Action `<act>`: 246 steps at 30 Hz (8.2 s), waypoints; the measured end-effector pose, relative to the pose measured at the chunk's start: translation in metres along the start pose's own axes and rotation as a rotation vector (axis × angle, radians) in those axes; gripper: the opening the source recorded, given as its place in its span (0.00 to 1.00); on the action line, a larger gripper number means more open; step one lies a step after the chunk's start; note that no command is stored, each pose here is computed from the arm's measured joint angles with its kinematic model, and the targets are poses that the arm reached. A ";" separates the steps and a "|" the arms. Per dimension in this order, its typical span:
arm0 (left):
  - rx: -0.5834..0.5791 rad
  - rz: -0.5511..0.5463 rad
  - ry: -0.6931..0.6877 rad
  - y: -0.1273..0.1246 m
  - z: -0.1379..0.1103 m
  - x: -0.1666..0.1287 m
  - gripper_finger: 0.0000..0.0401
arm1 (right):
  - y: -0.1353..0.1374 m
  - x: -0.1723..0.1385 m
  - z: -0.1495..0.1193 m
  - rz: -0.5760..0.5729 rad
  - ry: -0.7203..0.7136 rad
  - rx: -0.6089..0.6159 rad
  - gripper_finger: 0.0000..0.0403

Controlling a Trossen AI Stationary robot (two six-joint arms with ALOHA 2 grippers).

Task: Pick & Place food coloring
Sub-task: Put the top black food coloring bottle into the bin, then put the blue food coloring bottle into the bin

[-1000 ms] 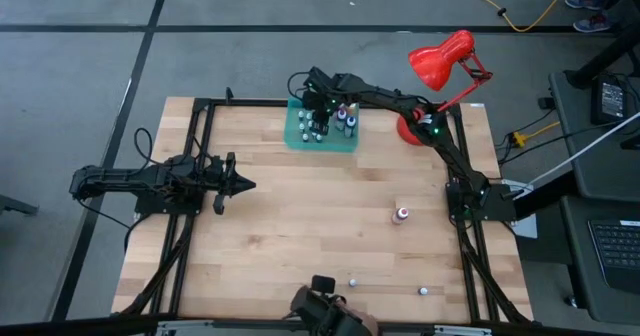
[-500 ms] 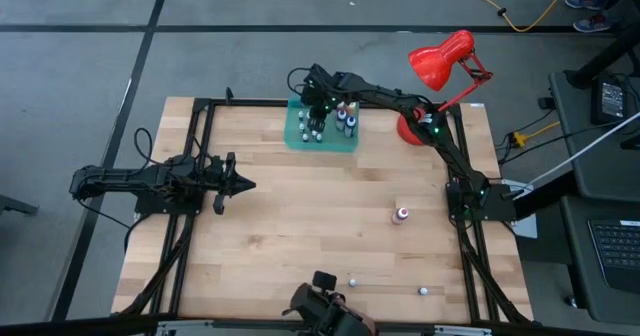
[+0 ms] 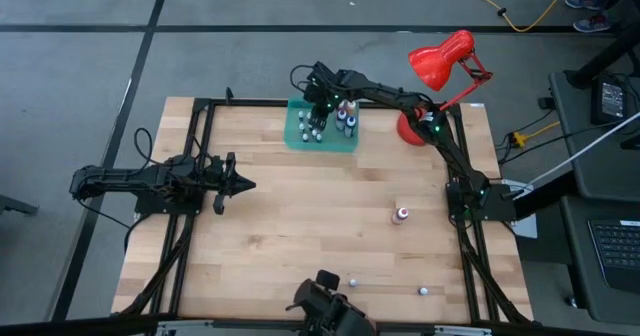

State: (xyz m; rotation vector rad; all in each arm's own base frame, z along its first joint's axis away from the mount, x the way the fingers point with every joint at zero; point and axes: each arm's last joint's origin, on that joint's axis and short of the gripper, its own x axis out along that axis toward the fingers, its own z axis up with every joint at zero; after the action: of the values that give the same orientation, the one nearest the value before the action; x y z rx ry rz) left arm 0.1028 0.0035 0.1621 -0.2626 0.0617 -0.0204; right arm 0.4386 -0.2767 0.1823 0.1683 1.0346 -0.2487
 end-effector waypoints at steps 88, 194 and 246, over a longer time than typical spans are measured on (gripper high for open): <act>0.000 0.000 0.000 0.000 0.000 0.000 0.02 | 0.134 -0.153 0.046 -0.062 -0.120 -0.541 0.30; 0.000 0.000 0.001 0.000 0.000 0.000 0.02 | 0.452 -0.087 -0.253 0.390 0.058 -0.373 0.23; 0.000 0.000 0.001 0.000 0.000 0.000 0.03 | 0.087 -0.055 -0.037 -0.144 -0.128 -0.080 0.21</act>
State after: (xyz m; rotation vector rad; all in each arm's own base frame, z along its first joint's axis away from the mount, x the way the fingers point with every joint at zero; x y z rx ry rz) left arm 0.1028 0.0036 0.1620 -0.2627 0.0624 -0.0201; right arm 0.4058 -0.1771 0.2127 0.0052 0.9291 -0.3435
